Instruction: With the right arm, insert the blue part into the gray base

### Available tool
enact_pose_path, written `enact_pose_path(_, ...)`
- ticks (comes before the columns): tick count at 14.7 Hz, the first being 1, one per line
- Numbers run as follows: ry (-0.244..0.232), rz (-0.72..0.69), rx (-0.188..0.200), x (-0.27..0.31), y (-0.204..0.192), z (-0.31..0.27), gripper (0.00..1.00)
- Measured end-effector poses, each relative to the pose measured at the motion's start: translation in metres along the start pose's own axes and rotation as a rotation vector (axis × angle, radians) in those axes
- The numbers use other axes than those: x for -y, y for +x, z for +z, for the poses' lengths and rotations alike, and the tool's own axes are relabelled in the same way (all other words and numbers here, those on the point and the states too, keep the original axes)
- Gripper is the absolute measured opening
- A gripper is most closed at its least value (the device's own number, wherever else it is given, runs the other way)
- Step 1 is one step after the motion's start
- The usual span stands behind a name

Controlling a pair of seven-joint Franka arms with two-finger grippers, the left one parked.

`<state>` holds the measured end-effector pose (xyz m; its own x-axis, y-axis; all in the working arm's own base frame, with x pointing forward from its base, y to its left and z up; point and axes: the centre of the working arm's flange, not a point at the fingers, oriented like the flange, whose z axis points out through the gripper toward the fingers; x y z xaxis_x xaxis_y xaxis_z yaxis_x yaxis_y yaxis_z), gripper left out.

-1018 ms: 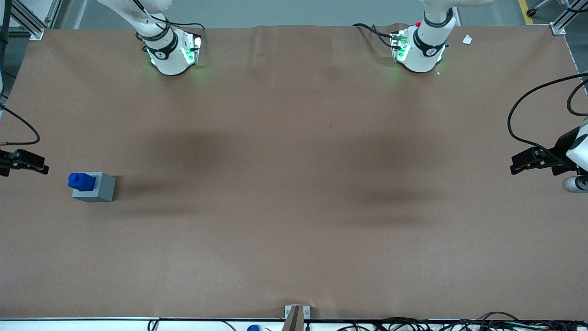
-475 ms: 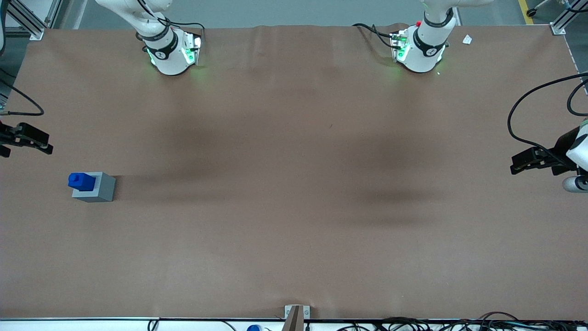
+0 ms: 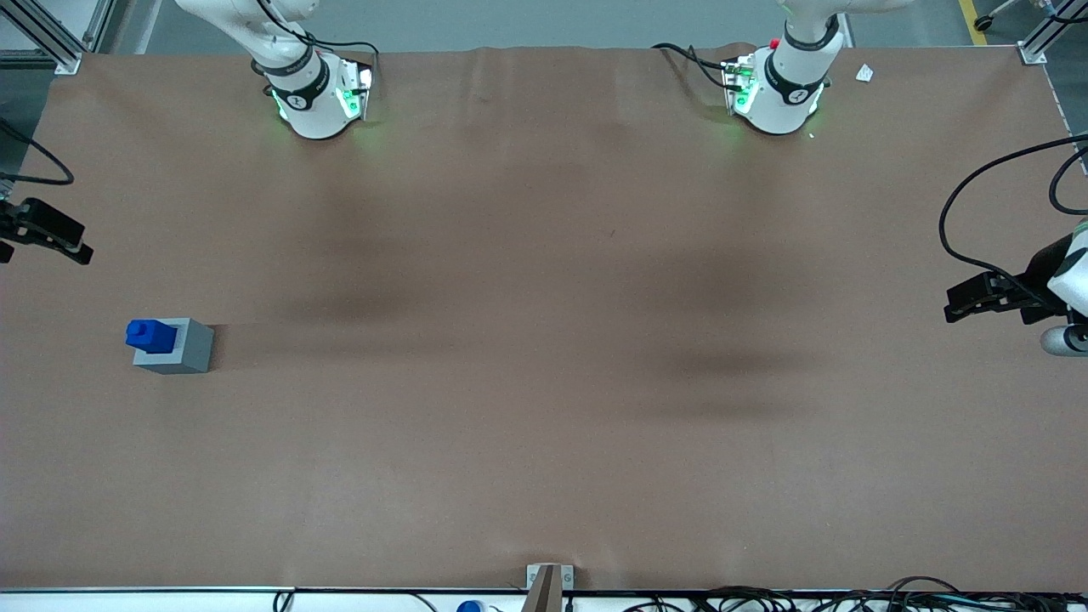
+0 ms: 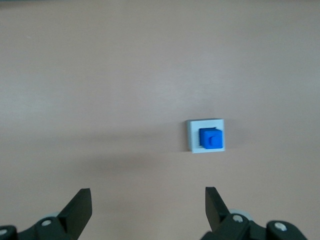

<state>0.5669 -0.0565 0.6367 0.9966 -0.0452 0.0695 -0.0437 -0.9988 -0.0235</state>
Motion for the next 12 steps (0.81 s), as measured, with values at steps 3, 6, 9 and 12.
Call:
enact_pose_path(3,0.045,0.035,0.014,-0.015,-0.007,-0.005,1.00)
enact_pose_path(6,0.018,0.025,0.017,-0.013,-0.012,-0.011,1.00)
enact_pose_path(9,-0.010,-0.004,0.024,0.000,-0.014,-0.013,1.00)
enact_pose_path(12,-0.013,-0.007,0.021,0.002,-0.014,-0.015,1.00)
